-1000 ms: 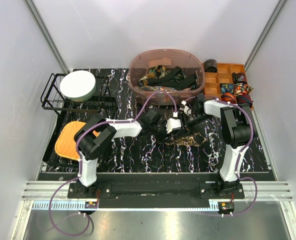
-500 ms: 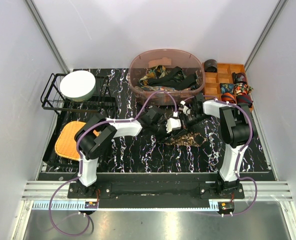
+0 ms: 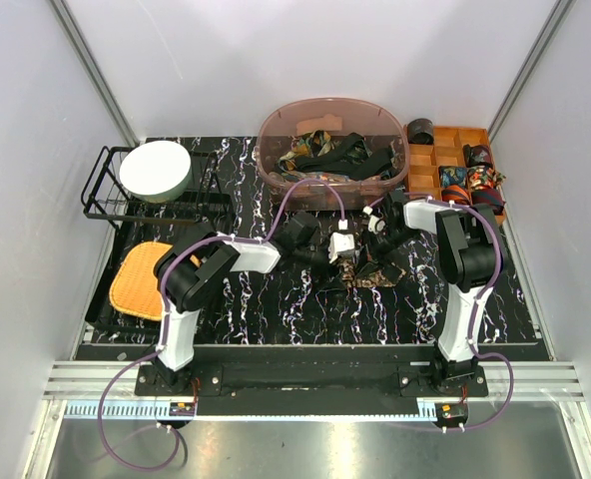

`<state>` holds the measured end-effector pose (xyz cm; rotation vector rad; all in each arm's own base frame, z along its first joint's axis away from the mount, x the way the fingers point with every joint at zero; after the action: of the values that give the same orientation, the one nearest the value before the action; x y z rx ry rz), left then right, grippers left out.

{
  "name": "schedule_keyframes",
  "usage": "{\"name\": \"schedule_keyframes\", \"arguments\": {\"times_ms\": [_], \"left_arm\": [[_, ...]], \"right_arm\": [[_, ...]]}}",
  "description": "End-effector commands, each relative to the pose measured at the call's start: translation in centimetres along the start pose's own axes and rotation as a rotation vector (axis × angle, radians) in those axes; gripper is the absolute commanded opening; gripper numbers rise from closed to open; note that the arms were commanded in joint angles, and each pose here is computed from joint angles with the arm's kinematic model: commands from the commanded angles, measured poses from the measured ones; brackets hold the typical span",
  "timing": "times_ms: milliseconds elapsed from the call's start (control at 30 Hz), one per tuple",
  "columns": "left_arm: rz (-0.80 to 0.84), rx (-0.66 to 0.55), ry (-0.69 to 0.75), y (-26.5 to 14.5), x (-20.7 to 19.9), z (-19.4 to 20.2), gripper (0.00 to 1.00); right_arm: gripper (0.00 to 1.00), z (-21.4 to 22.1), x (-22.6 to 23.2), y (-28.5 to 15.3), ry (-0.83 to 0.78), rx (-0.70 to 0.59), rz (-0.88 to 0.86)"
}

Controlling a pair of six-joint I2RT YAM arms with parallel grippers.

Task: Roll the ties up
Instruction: Roll the tie at the center of the board.

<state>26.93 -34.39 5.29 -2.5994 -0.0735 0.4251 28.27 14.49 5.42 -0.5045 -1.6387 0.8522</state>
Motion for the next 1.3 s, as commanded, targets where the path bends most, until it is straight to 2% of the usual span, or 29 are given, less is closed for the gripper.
{"name": "schedule_keyframes", "arguments": {"times_ms": [0,100,200,233,333,367,400,467,500,600,667,700,867,1000,1133,1200,1233,1267], "left_arm": [[0.060,-0.049,-0.068,1.0,-0.4,1.0,0.77],[0.067,-0.068,-0.069,1.5,-0.4,1.1,0.72],[0.051,-0.044,-0.104,2.2,0.2,1.6,0.59],[0.037,-0.026,-0.112,2.2,0.4,2.0,0.46],[-0.018,0.081,-0.121,1.6,0.7,3.2,0.28],[-0.034,0.107,-0.109,1.2,0.7,3.2,0.21],[-0.065,0.192,-0.096,0.5,0.7,4.4,0.19],[-0.076,0.288,-0.100,-0.7,0.1,5.5,0.16],[-0.091,0.325,-0.074,-1.1,0.2,5.8,0.16],[-0.110,0.421,-0.064,-1.9,-0.2,6.9,0.15],[-0.115,0.452,-0.056,-1.9,-0.4,7.0,0.15],[-0.129,0.471,-0.053,-1.8,-0.3,7.3,0.15],[-0.161,0.501,-0.058,-0.7,-0.3,6.7,0.18],[-0.190,0.511,-0.062,-0.3,0.1,6.5,0.19],[-0.211,0.524,-0.061,-0.2,0.4,6.5,0.19],[-0.220,0.528,-0.065,-0.3,0.5,6.6,0.19],[-0.221,0.520,-0.069,-0.4,0.3,6.4,0.22],[-0.222,0.514,-0.076,-0.4,0.3,6.3,0.25]], "right_arm": [[0.00,-0.7,-2.9,1.2,-0.022,0.015,0.196],[0.00,-0.6,-3.0,1.5,-0.015,0.023,0.203],[0.00,-0.6,-3.0,1.4,-0.012,0.022,0.202],[0.00,-0.6,-2.7,1.4,-0.021,0.019,0.180],[0.00,-0.8,-1.2,0.4,-0.044,0.020,0.102],[0.06,-0.7,-0.7,-0.2,-0.041,0.032,0.081],[0.11,-0.9,-0.3,-1.0,-0.048,0.021,0.062],[0.16,-1.2,0.1,-3.2,-0.027,-0.019,0.013],[0.23,-1.3,0.3,-3.8,-0.022,-0.033,-0.023],[0.33,-1.4,0.6,-5.9,-0.036,-0.061,-0.082],[0.41,-1.1,1.1,-6.4,-0.031,-0.072,-0.122],[0.48,-1.0,1.8,-6.6,-0.035,-0.082,-0.164],[0.54,-0.7,3.3,-5.0,-0.009,-0.085,-0.260],[0.51,-0.4,3.7,-3.5,-0.040,-0.060,-0.224],[0.42,-0.4,2.2,-2.3,-0.024,-0.023,-0.154],[0.16,-0.3,1.3,-1.8,-0.013,-0.012,-0.107],[0.06,-0.2,1.0,-1.6,-0.010,-0.006,-0.086],[0.00,-0.2,0.5,-1.5,-0.008,-0.001,-0.048]]}}
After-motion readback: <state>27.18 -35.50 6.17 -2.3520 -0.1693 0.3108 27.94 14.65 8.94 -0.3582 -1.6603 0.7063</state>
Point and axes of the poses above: each gripper's point midway between its finger pads, its own y axis out along the fingers, its own x axis along the line the jaws close on, z = x × y, the point moved 6 cm from there along -y, back along the fingers, and after that the axes turned 13 degrees about -y, right-handed, at the moved point
